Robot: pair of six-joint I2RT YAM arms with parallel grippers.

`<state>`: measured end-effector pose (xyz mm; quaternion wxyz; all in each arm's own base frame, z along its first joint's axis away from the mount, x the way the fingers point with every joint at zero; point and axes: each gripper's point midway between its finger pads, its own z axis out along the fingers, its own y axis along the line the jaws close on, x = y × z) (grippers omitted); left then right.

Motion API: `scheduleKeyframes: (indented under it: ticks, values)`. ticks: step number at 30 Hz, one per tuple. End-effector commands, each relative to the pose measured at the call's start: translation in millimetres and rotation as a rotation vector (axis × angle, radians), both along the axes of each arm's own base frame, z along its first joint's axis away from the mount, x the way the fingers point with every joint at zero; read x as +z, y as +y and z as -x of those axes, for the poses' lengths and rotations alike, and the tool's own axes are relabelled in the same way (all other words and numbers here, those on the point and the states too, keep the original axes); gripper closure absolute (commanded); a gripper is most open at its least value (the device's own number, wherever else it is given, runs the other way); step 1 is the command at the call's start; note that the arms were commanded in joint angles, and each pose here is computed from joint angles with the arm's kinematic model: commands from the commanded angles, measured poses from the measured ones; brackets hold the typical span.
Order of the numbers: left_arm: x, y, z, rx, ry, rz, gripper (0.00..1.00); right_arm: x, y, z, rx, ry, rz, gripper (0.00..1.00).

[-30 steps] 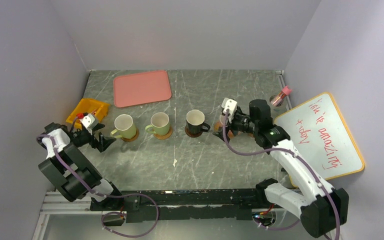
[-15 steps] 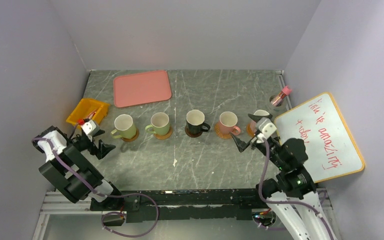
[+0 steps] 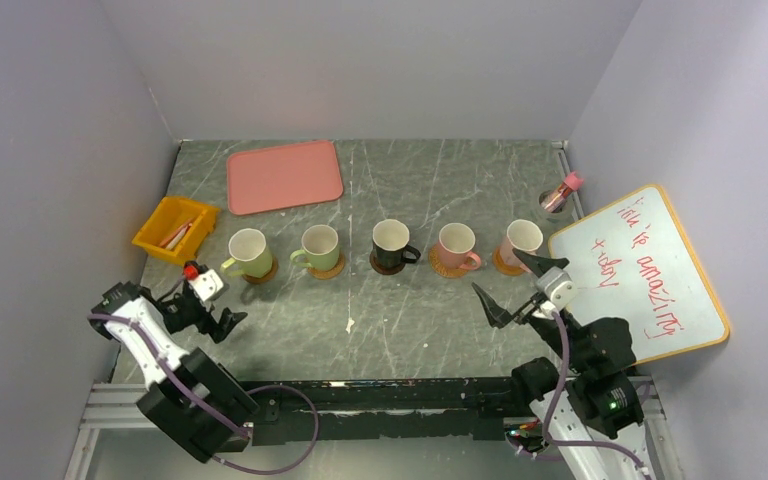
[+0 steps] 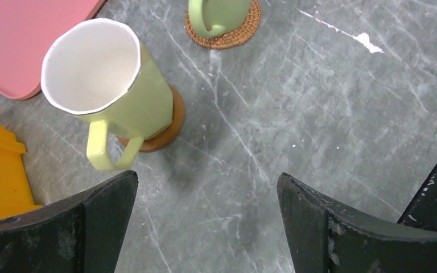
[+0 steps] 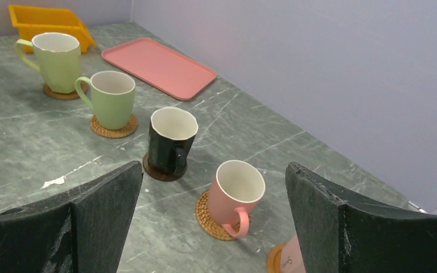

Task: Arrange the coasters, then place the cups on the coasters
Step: Reset both arms

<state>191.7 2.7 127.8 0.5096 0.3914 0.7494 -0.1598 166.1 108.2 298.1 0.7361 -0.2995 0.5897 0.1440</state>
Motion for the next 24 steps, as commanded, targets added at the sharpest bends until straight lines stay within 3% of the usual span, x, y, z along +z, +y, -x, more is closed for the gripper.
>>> scheduleKeyframes:
  ticks: [1,5,8,12,19,24]
  values:
    - [1.4,-14.2,10.4,-0.038,-0.094,-0.077,0.03,7.4,-4.4,9.5,-0.007,-0.020,-0.052,0.00]
    - [9.1,-4.5,-0.7,0.058,-0.136,-0.087,0.01,8.2,-9.4,10.0,-0.032,-0.024,-0.062,0.00]
    - [32.5,19.2,-27.3,0.226,-0.103,0.058,0.00,9.1,-16.6,4.2,-0.083,-0.020,-0.075,0.00]
    - [72.9,64.5,-72.7,0.414,-0.092,0.048,0.00,8.2,-24.8,-4.4,-0.142,0.000,-0.081,0.00]
    - [78.3,28.3,-141.1,0.475,-0.083,-0.104,0.00,3.1,-25.8,-8.9,-0.154,0.011,-0.064,0.00]
    - [89.8,-13.3,-141.2,0.389,-0.114,-0.127,0.00,1.1,-26.1,-10.4,-0.158,0.014,-0.062,0.00]
